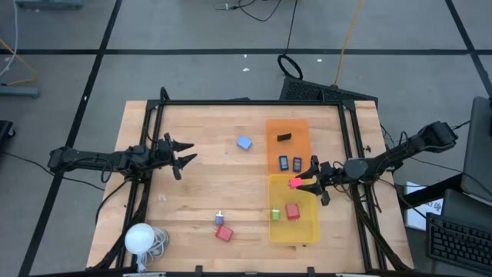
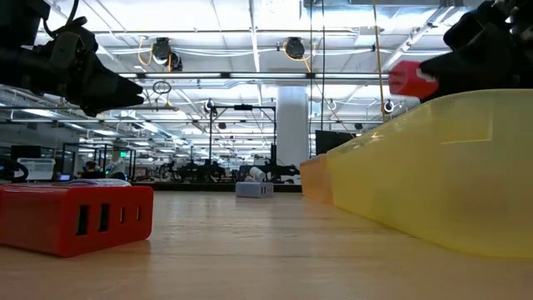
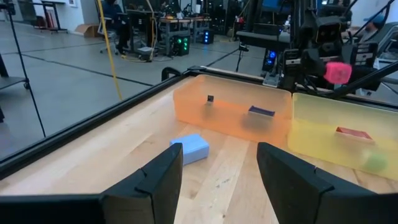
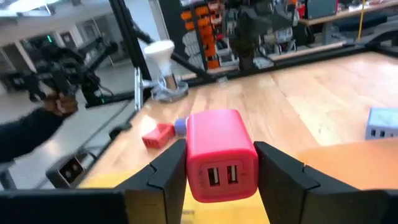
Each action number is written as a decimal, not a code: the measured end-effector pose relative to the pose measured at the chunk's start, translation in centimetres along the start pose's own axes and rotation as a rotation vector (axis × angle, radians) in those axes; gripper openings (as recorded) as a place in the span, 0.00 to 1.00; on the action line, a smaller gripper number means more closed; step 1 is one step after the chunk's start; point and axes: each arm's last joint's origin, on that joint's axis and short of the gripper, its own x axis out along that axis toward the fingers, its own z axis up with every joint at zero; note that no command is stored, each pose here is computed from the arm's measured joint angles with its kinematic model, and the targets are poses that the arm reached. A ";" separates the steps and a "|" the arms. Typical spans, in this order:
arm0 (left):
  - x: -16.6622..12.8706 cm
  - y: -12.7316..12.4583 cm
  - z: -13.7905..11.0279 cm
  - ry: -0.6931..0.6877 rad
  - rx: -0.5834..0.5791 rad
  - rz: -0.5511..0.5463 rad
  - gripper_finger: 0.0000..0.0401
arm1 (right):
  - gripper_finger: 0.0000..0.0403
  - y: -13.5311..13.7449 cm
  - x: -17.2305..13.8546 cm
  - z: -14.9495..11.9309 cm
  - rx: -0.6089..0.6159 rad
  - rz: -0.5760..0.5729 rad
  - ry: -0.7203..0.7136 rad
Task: Pick & Place Office items
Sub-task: Put the pink charger adapter into the yellow bin, then put the blue charger adapter into the yellow bin
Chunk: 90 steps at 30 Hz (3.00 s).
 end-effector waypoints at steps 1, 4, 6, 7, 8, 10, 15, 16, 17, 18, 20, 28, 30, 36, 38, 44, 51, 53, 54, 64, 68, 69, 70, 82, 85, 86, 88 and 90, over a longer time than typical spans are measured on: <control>0.0 0.0 0.0 0.000 0.000 0.000 0.52 | 0.37 0.0 0.1 -0.2 -0.005 -0.003 0.016; 0.0 0.0 0.0 0.000 0.001 0.000 0.52 | 0.37 0.1 0.7 -0.2 -0.013 0.014 0.046; 0.0 0.0 0.0 0.000 0.001 0.001 0.52 | 0.37 0.2 1.1 -0.3 -0.017 0.010 0.065; 0.0 0.0 0.0 0.000 0.001 0.001 0.52 | 0.37 0.2 1.2 -0.4 -0.019 0.007 0.071; 0.0 0.0 0.0 0.000 0.001 0.001 0.52 | 0.37 0.2 1.4 -0.3 -0.019 0.006 0.074; 0.0 0.0 0.0 0.000 0.001 0.001 0.52 | 0.37 0.4 1.8 -0.1 -0.019 0.007 0.074; 0.0 0.0 0.0 0.000 0.001 0.001 0.52 | 0.37 0.6 2.7 0.0 -0.037 0.026 0.101; 0.0 0.0 0.0 0.000 0.002 0.001 0.52 | 0.37 0.7 2.9 0.0 -0.039 0.024 0.107; 0.0 0.0 0.0 0.000 0.002 0.001 0.52 | 0.37 0.7 3.1 -0.1 -0.043 0.021 0.116; 0.0 0.0 0.0 0.000 0.001 0.001 0.52 | 0.37 0.7 3.3 -0.2 -0.047 0.019 0.123; 0.0 0.0 0.0 0.000 0.001 0.001 0.52 | 0.37 0.7 3.6 -0.4 -0.052 0.014 0.143; 0.0 0.0 0.0 0.000 0.000 0.001 0.52 | 0.38 0.4 4.5 -1.2 -0.086 -0.007 0.198; 0.0 0.0 0.0 0.000 0.000 0.001 0.52 | 0.38 0.3 4.6 -1.2 -0.085 -0.015 0.201; 0.0 0.0 0.0 0.000 0.000 0.000 0.52 | 0.39 0.1 4.7 -1.5 -0.087 -0.027 0.218; 0.0 0.0 0.0 0.000 0.000 0.001 0.52 | 0.39 0.1 4.7 -1.5 -0.087 -0.027 0.218; 0.0 0.0 0.0 0.000 0.001 0.001 0.52 | 0.39 0.1 4.7 -1.5 -0.087 -0.027 0.218; 0.0 0.0 0.0 0.000 0.000 0.001 0.52 | 0.39 0.1 4.7 -1.5 -0.086 -0.027 0.218; 0.0 0.0 0.0 0.000 0.000 0.001 0.52 | 0.39 0.1 4.7 -1.5 -0.086 -0.027 0.218; 0.0 0.0 0.0 0.000 0.000 0.001 0.52 | 0.39 0.1 4.7 -1.5 -0.086 -0.027 0.218; 0.0 0.0 0.0 0.000 0.000 0.001 0.52 | 0.39 0.1 4.7 -1.5 -0.086 -0.027 0.218; 0.0 0.0 0.0 0.000 0.000 0.001 0.52 | 0.40 0.1 4.7 -1.5 -0.086 -0.027 0.218; 0.0 0.0 0.0 0.000 0.000 0.001 0.52 | 0.41 0.1 4.7 -1.5 -0.086 -0.027 0.218; 0.0 0.0 0.0 0.000 0.000 0.001 0.52 | 0.41 0.1 4.7 -1.5 -0.086 -0.027 0.218; 0.0 0.0 0.0 0.000 0.000 0.001 0.52 | 0.51 0.1 4.7 -1.4 -0.074 -0.028 0.210; 0.0 0.0 0.0 0.000 0.000 0.001 0.52 | 0.53 0.1 4.7 -1.4 -0.074 -0.029 0.210; 0.0 0.0 0.0 0.000 0.000 0.001 0.52 | 0.53 0.1 4.7 -1.4 -0.074 -0.029 0.210; 0.0 0.0 0.0 0.000 0.000 0.000 0.52 | 0.54 0.1 4.7 -1.4 -0.074 -0.029 0.210; 0.0 0.0 0.0 0.000 -0.001 0.001 0.52 | 0.54 0.1 4.7 -1.4 -0.074 -0.029 0.210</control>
